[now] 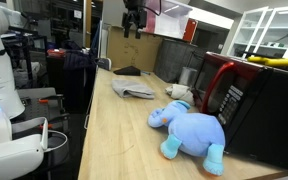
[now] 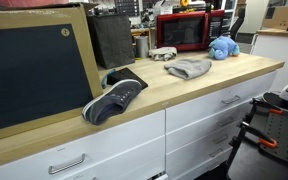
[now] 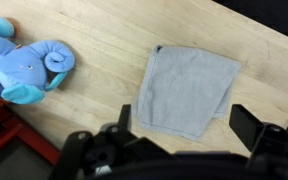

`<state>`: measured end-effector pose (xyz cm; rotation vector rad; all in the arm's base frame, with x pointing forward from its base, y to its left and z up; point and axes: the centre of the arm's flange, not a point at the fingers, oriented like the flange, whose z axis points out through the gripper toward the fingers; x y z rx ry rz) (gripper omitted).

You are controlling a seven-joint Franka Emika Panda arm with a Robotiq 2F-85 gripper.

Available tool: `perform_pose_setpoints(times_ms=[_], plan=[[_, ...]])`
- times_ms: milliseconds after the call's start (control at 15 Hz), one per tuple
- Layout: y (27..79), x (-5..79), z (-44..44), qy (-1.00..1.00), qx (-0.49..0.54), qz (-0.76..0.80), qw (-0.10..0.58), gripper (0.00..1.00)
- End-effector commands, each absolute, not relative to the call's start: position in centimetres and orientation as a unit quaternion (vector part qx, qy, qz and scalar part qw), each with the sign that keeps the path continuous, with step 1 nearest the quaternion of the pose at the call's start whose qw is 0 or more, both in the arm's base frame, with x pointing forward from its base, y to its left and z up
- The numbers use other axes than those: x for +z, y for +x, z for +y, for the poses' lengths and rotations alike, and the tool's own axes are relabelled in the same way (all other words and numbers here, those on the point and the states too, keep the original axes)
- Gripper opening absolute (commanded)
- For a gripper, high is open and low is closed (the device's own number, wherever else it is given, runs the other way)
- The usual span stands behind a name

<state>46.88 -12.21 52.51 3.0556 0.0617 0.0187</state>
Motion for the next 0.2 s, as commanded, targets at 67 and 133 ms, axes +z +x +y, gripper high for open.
perform_pose_setpoints(times_ms=[67,133], plan=[[46.88,52.5,-12.21,0.999,0.006,0.02,0.043,1.0],[46.88,52.5,-12.21,0.999,0.006,0.02,0.043,1.0]])
